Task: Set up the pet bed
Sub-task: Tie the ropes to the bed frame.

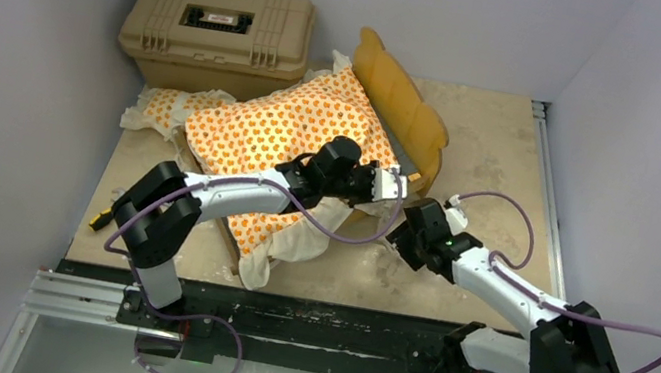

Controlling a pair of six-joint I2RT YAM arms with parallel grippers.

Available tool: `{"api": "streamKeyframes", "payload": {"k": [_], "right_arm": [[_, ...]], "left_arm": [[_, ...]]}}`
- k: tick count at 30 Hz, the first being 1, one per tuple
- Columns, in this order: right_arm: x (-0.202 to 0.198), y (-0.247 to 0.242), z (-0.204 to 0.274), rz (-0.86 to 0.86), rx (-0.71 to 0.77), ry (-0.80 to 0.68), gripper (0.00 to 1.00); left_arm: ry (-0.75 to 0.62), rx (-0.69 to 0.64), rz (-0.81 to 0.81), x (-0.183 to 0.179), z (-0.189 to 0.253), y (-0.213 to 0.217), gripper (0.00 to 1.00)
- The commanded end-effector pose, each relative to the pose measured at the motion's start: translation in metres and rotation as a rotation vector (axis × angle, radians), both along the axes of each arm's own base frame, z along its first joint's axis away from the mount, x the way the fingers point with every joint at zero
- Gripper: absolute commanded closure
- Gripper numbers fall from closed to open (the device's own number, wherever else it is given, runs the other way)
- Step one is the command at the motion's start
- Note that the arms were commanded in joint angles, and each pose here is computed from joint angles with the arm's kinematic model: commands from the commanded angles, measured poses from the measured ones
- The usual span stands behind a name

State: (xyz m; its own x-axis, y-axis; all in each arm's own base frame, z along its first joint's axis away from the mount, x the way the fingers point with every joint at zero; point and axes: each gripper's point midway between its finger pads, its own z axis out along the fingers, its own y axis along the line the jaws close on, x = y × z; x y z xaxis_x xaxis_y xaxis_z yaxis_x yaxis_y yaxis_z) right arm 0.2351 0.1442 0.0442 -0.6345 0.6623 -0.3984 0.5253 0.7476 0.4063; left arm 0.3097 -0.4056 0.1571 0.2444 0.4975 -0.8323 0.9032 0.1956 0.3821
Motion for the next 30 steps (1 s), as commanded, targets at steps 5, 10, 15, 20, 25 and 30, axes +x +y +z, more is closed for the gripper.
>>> {"api": "streamKeyframes", "payload": {"k": [5, 10, 15, 20, 25, 30], "right_arm": [[0.010, 0.015, -0.009, -0.002, 0.045, 0.012, 0.46], [0.008, 0.013, -0.025, -0.019, 0.008, 0.083, 0.45], [0.000, 0.006, -0.040, -0.065, -0.060, 0.199, 0.48], [-0.003, 0.004, -0.053, -0.075, -0.112, 0.271, 0.65], [-0.005, 0.004, -0.056, -0.065, -0.127, 0.292, 0.91], [-0.001, 0.001, -0.040, -0.083, -0.111, 0.230, 1.00]], "left_arm": [[0.001, -0.077, 0.015, -0.005, 0.018, 0.003, 1.00], [0.023, -0.084, 0.033, -0.010, 0.013, 0.009, 1.00], [0.031, -0.101, 0.043, -0.016, 0.015, 0.015, 1.00], [0.048, -0.099, 0.056, -0.019, 0.011, 0.020, 1.00], [0.044, -0.110, 0.067, -0.019, 0.014, 0.022, 1.00], [0.039, -0.116, 0.074, -0.017, 0.017, 0.021, 1.00]]}}
